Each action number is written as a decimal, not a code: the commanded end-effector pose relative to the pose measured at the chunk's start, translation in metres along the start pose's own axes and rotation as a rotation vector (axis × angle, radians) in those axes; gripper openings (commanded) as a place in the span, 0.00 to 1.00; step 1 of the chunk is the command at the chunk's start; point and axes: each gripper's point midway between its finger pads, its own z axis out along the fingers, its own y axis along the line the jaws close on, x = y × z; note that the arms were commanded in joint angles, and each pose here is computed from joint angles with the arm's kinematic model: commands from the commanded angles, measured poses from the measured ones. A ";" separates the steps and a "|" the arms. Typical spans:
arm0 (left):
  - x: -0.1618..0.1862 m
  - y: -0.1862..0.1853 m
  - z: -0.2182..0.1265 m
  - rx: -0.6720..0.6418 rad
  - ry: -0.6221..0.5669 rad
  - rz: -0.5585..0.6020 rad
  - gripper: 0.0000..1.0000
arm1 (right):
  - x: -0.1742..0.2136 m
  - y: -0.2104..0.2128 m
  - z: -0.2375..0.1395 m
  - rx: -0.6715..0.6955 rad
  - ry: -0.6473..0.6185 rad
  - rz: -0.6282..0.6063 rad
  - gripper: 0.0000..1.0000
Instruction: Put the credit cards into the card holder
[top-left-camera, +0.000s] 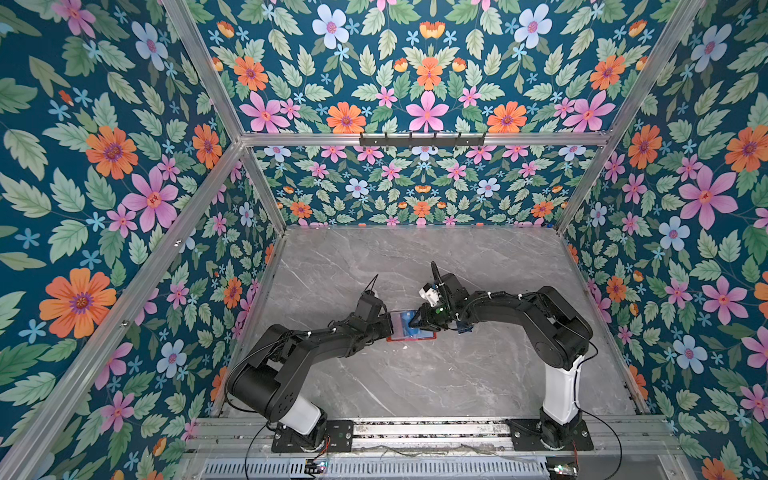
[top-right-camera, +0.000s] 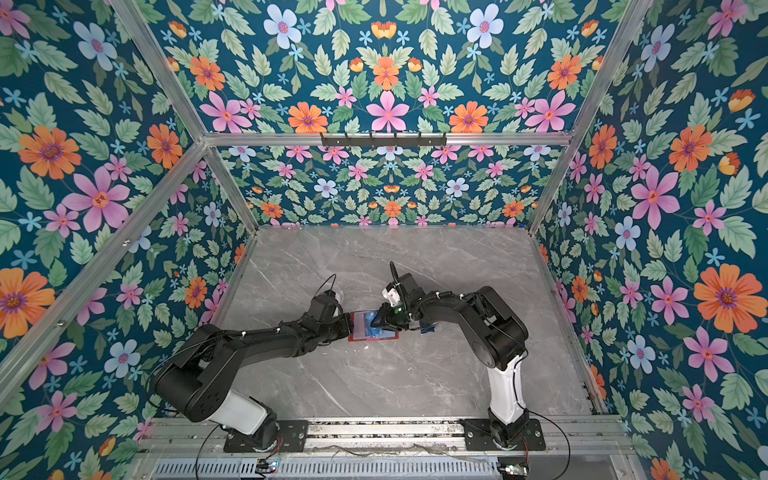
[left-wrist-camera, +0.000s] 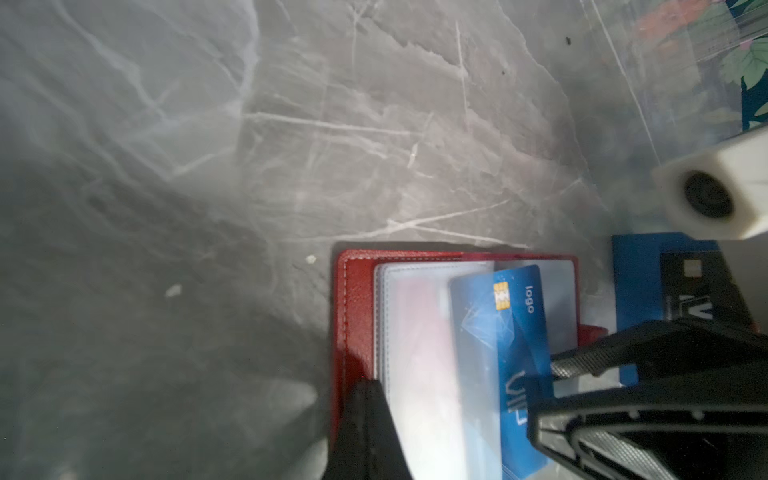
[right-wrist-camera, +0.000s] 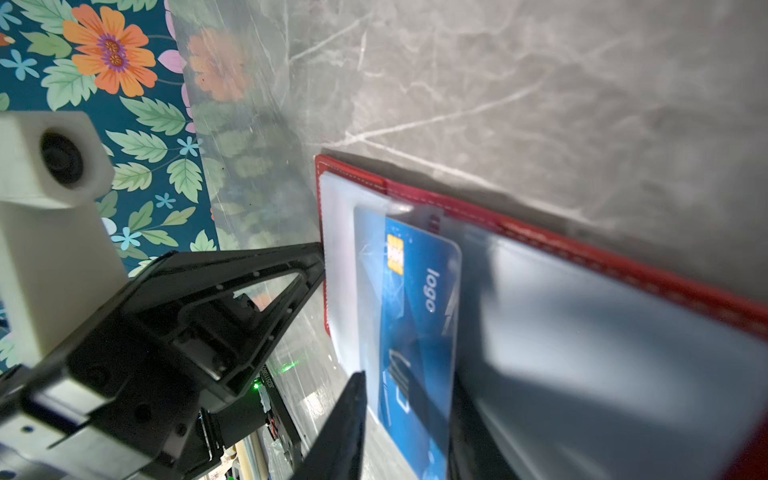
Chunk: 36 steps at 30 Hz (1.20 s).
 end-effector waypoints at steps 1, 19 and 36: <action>0.022 0.016 0.001 -0.058 0.085 -0.005 0.02 | 0.004 -0.006 -0.003 0.070 0.000 -0.019 0.40; 0.023 0.018 0.001 -0.068 0.085 0.001 0.02 | -0.004 -0.022 -0.030 0.430 -0.050 -0.126 0.26; 0.023 0.018 0.000 -0.067 0.084 0.005 0.02 | 0.003 -0.037 -0.012 0.541 0.055 -0.117 0.05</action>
